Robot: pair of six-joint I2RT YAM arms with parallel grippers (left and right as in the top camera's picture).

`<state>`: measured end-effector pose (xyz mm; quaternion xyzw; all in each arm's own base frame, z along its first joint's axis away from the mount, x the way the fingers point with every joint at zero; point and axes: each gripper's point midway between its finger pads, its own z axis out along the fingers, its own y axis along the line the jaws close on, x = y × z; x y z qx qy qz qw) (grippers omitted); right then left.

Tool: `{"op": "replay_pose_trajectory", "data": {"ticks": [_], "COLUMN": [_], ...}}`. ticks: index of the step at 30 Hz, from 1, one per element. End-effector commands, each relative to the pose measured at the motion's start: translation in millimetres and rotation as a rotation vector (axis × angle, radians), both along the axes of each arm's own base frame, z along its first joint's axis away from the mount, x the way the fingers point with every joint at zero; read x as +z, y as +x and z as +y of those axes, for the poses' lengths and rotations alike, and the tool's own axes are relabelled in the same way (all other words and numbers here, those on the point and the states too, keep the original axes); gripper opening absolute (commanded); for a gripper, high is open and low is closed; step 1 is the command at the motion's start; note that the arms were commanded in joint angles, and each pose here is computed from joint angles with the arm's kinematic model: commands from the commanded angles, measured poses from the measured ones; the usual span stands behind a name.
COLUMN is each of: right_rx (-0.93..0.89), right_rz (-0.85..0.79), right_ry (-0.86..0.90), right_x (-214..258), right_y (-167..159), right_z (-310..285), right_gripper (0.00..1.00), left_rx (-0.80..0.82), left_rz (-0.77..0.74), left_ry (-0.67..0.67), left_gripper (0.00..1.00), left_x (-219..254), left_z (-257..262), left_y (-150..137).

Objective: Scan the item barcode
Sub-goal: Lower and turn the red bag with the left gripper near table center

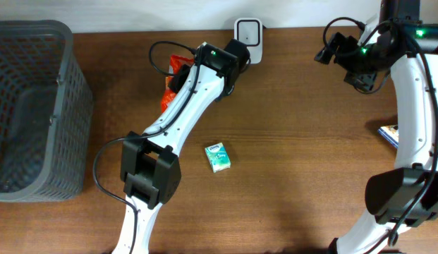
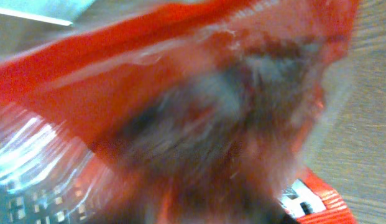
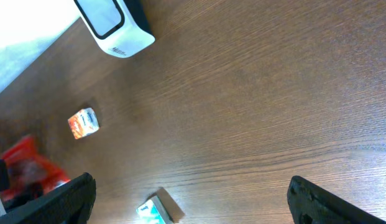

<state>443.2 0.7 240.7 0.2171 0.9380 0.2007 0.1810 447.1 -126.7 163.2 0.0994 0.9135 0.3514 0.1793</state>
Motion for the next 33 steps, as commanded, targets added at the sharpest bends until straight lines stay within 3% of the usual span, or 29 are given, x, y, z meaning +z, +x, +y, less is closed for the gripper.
{"op": "replay_pose_trajectory", "data": {"ticks": [1,3,6,12,16,20,24,33], "right_rx": [0.0,0.0,0.0,0.0,0.0,0.0,0.0,0.0], "right_rz": [0.006,0.006,0.006,0.006,0.006,0.006,0.006,0.006], "right_ry": [0.0,0.0,0.0,0.0,0.0,0.0,0.0,0.0], "right_x": [-2,-2,-2,-2,-2,-2,-2,-2], "right_y": [0,0,0,0,0,0,0,0], "right_z": [2,2,2,2,2,2,2,2], "right_gripper": [0.99,0.99,0.99,0.99,0.98,0.99,0.99,0.99], "left_rx": [0.002,-0.006,-0.008,0.053,0.063,-0.135,-0.186,-0.034], "left_rz": [0.051,0.091,0.109,0.11,0.269,0.4,0.341,0.243], "left_ry": [-0.138,-0.249,-0.283,-0.31,-0.492,-0.7,-0.714,-0.455], "left_gripper": [0.5,0.53,0.61,0.61,0.63,0.69,0.7,0.64], "left_x": [-16,-27,-30,-29,-44,-50,-51,-106], "left_z": [-17,-34,-39,-14,-7,-42,-58,-28], "left_y": [-5,-9,-11,-3,-13,-16,-3,-4]}}
